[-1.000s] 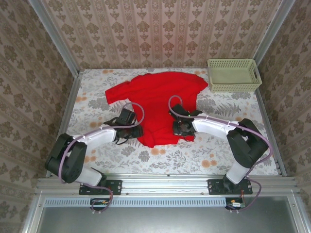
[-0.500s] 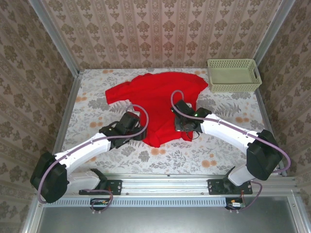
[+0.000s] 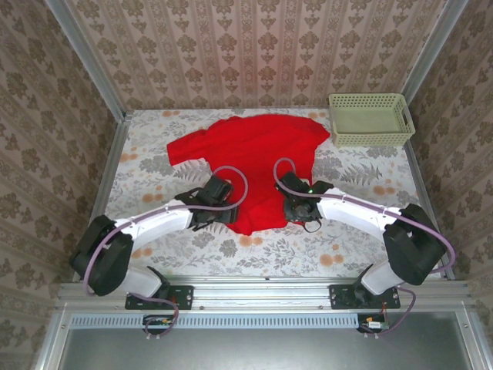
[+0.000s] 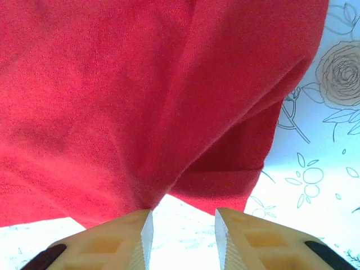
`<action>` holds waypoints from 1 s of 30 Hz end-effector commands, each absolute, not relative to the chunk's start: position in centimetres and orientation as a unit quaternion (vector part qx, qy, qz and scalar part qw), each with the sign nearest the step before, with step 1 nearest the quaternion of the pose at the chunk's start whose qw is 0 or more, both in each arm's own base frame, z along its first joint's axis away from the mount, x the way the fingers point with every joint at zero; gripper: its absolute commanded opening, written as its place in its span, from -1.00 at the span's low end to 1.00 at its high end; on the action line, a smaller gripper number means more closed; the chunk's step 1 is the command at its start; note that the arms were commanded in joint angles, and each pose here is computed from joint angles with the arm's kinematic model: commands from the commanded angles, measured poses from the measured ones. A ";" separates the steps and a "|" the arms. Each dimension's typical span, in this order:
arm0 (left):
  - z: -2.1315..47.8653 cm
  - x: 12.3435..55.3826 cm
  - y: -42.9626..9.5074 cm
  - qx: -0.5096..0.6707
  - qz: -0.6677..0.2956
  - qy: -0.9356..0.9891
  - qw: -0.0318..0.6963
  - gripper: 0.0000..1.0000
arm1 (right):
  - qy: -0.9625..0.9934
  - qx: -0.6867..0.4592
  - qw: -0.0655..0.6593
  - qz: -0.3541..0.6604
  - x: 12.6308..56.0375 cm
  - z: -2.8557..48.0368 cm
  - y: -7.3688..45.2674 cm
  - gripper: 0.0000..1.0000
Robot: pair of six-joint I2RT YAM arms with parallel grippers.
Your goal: Fold the inside-out t-shirt
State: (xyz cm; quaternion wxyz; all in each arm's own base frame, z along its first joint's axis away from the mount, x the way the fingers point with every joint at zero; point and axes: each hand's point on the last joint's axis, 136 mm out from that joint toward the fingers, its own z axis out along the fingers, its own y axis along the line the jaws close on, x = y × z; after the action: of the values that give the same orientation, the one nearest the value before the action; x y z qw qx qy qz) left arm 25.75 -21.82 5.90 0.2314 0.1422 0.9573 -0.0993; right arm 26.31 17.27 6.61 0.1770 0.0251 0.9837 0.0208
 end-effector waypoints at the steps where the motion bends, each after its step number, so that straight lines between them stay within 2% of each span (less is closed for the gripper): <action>1: 6.0 26.6 -22.6 0.147 -0.098 0.959 0.223 0.19 | 0.983 0.025 0.174 0.049 25.8 6.5 17.8 -0.22; 5: 5.3 27.2 -21.6 0.122 -0.082 0.966 0.213 -0.31 | 0.984 0.024 0.169 0.060 25.3 5.8 18.1 -0.15; 9: 5.7 26.5 -20.7 0.110 -0.093 0.963 0.228 -0.71 | 0.984 0.022 0.168 0.051 25.3 5.4 18.0 -0.18; 12: 6.0 25.5 -19.5 0.097 -0.094 0.962 0.239 -0.87 | 0.984 0.017 0.166 0.070 25.5 5.1 18.9 -0.27; 18: 6.8 24.0 -18.2 0.069 -0.128 0.952 0.268 -0.93 | 0.979 0.001 0.140 0.150 25.4 4.8 23.1 -0.26; 21: 7.2 23.6 -17.3 0.048 -0.129 0.949 0.282 -0.96 | 0.983 0.009 0.142 0.119 25.6 4.2 22.4 -0.29; 27: 7.1 22.1 -14.7 -0.004 -0.124 0.947 0.297 -0.95 | 0.988 0.008 0.153 0.028 25.6 4.7 19.1 -0.69; 30: 6.7 21.1 -13.4 -0.029 -0.123 0.946 0.299 -0.88 | 0.986 0.008 0.163 0.015 25.3 5.6 18.2 -0.80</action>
State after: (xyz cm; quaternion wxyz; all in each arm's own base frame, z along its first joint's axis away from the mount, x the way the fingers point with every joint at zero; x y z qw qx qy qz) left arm 21.84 -15.37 7.50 0.3032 0.0168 0.9420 -0.1429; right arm 25.50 19.90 4.03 0.1468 0.0064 0.9878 0.0522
